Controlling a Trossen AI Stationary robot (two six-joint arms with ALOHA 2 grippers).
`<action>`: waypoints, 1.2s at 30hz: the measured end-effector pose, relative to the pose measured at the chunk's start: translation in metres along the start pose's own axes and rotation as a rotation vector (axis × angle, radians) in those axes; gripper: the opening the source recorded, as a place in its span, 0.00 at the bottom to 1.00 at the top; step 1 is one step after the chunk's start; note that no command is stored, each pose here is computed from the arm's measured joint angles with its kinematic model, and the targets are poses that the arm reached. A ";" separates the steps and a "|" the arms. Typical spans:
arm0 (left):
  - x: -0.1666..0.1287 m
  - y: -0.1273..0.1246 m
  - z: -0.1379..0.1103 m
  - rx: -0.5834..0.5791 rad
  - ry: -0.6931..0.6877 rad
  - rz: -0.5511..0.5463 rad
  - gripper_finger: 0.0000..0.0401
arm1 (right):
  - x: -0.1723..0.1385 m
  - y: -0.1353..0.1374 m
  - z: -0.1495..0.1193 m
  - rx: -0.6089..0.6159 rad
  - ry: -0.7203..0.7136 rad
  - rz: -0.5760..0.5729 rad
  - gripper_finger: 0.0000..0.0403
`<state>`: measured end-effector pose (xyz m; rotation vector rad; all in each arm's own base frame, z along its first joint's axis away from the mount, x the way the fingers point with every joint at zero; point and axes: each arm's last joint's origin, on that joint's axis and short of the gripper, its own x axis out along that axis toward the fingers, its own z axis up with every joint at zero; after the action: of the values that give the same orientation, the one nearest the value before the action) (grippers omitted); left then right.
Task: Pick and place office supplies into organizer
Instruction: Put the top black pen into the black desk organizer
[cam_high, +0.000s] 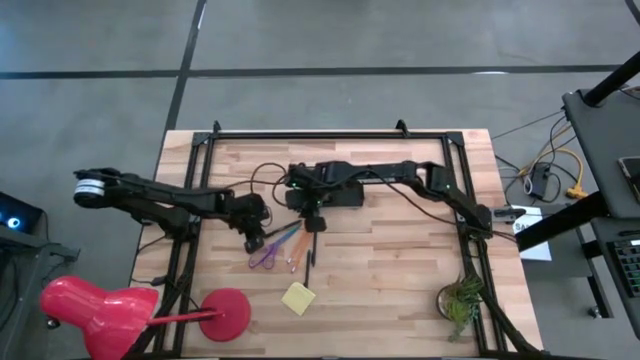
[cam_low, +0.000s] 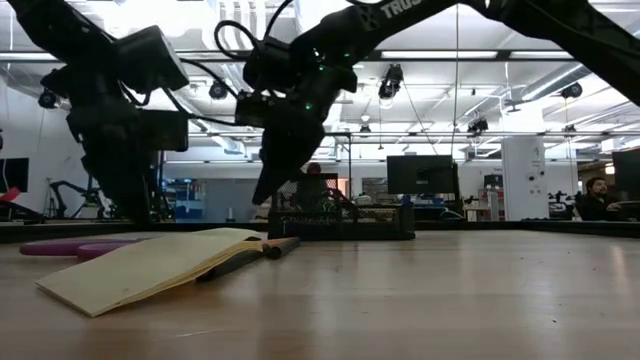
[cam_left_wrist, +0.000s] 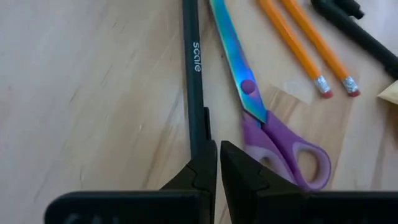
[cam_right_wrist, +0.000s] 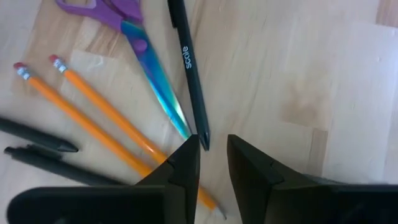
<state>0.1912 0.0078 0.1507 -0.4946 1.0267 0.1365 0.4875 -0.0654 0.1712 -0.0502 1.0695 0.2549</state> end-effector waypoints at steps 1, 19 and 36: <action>0.001 0.000 0.000 -0.007 0.002 0.000 0.02 | 0.001 0.001 0.001 -0.002 -0.001 -0.002 0.18; 0.011 0.004 -0.009 0.000 0.001 0.073 0.02 | 0.013 0.042 0.011 -0.008 0.050 -0.133 0.32; 0.011 0.008 -0.011 0.078 -0.027 0.150 0.02 | -0.024 0.026 0.023 0.034 0.122 -0.512 0.34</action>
<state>0.1851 0.0083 0.1344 -0.3442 1.0381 0.2354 0.4908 -0.0405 0.2056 -0.3072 1.1438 -0.2314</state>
